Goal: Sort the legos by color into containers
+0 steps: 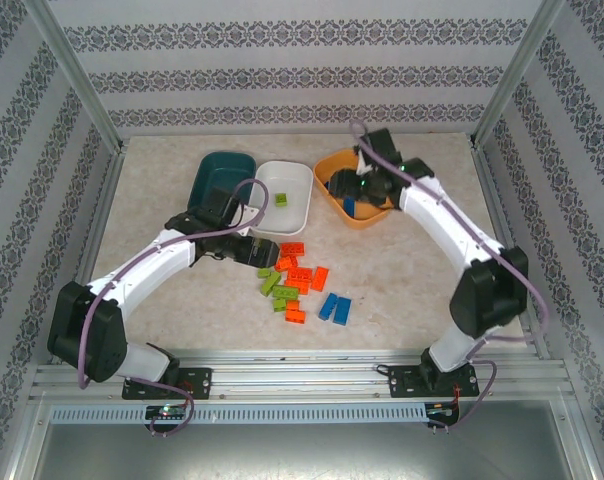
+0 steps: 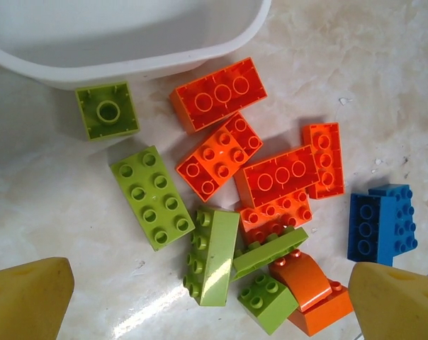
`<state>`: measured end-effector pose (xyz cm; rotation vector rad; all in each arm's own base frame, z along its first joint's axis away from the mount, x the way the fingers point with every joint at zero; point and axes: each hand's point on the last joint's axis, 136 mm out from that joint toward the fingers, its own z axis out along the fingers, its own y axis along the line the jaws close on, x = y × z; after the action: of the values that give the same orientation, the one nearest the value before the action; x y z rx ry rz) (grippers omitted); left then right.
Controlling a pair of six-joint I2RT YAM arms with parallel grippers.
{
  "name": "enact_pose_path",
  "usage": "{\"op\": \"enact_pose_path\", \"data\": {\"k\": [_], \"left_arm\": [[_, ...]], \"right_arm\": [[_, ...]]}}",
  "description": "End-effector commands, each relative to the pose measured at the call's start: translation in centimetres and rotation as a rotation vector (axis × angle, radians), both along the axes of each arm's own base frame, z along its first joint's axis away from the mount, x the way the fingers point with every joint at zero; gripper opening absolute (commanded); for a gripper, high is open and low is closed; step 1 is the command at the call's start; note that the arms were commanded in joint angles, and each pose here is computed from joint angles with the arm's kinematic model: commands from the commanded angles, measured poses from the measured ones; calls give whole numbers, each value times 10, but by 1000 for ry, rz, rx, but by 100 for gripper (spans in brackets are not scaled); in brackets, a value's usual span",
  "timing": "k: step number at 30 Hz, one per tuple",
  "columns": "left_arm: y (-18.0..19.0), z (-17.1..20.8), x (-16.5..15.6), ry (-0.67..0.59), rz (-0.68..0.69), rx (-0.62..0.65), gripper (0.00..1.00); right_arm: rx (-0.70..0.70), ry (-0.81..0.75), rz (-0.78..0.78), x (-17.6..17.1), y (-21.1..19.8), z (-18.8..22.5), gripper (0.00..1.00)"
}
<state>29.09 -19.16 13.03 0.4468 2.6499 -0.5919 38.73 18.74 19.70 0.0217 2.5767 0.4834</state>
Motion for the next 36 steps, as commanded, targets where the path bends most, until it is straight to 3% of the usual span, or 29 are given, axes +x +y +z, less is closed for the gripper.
{"op": "enact_pose_path", "data": {"k": [1, 7, 13, 20, 36], "left_arm": [[-2, -1, -11, -1, -31, 96, 100], [-13, -7, -33, 18, -8, 147, 100], [-18, -13, -50, 45, 51, 100, 97], [-16, -38, -61, 74, 54, 157, 88], [-25, -88, -41, 106, 8, 268, 55]], "right_arm": [[-75, 135, 68, -59, 3, -55, 68], [-109, 250, 53, -146, 2, -106, 67], [-83, 297, 16, -187, -3, -142, 62], [-83, 323, 9, -201, -2, -161, 58], [-80, 349, 0, -207, -2, -172, 57]]}}
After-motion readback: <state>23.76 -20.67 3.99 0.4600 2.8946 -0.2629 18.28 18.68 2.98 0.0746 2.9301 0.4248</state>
